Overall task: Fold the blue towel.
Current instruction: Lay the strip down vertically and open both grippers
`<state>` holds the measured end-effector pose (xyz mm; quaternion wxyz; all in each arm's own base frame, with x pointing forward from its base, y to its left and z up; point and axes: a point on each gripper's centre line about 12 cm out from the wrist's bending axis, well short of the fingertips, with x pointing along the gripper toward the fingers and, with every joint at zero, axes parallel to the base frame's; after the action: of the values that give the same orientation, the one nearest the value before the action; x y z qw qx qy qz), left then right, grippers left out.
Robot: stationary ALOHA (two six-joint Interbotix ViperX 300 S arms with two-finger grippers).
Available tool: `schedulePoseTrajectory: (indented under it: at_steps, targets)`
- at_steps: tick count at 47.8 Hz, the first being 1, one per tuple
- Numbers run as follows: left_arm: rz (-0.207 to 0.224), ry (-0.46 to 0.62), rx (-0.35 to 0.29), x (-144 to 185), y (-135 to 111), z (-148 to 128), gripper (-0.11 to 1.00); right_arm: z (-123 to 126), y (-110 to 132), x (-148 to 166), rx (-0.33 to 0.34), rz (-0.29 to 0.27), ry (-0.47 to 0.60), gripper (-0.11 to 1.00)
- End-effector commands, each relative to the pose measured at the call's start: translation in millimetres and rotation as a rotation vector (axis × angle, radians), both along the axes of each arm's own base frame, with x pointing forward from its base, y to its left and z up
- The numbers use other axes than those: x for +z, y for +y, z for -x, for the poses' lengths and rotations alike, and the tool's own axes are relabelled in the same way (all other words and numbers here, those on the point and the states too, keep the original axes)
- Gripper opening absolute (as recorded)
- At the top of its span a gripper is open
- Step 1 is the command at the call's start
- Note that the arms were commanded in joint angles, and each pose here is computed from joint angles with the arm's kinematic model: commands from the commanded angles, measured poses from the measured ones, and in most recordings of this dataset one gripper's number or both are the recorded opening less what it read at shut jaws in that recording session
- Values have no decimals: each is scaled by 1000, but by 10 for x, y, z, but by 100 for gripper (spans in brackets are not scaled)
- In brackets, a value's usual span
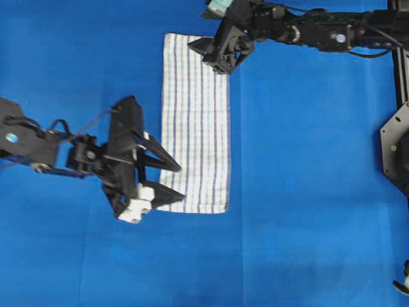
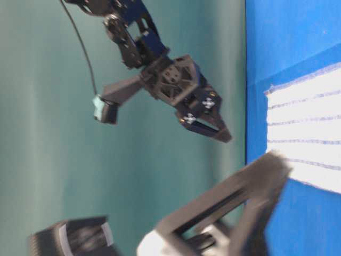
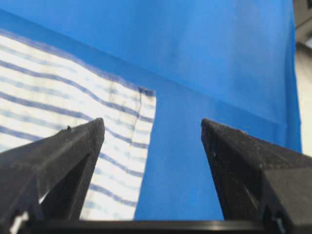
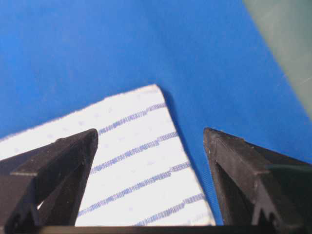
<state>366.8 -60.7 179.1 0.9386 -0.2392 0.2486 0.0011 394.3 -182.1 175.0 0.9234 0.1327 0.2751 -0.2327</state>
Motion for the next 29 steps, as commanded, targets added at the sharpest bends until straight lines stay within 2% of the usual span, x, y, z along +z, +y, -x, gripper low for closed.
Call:
schedulePoseTrajectory:
  at_steps: [1,7,13,22,29]
  targets:
    - [-13,-47,6,247,93,93,73,63,31,298,-1,32,-63,87]
    - [-57,-62,23,369,268,230,73,224,107,387,-7,33,-80,87]
    - [-115,-78,75,444,550,360,73,394,169,432,-18,34,-91,87]
    - [-233,-60,153,425,985,537,73,628,242,420,-53,32,-105,87]
    - [-273,-47,182,403,1136,572,73,749,299,395,-66,14,-107,87]
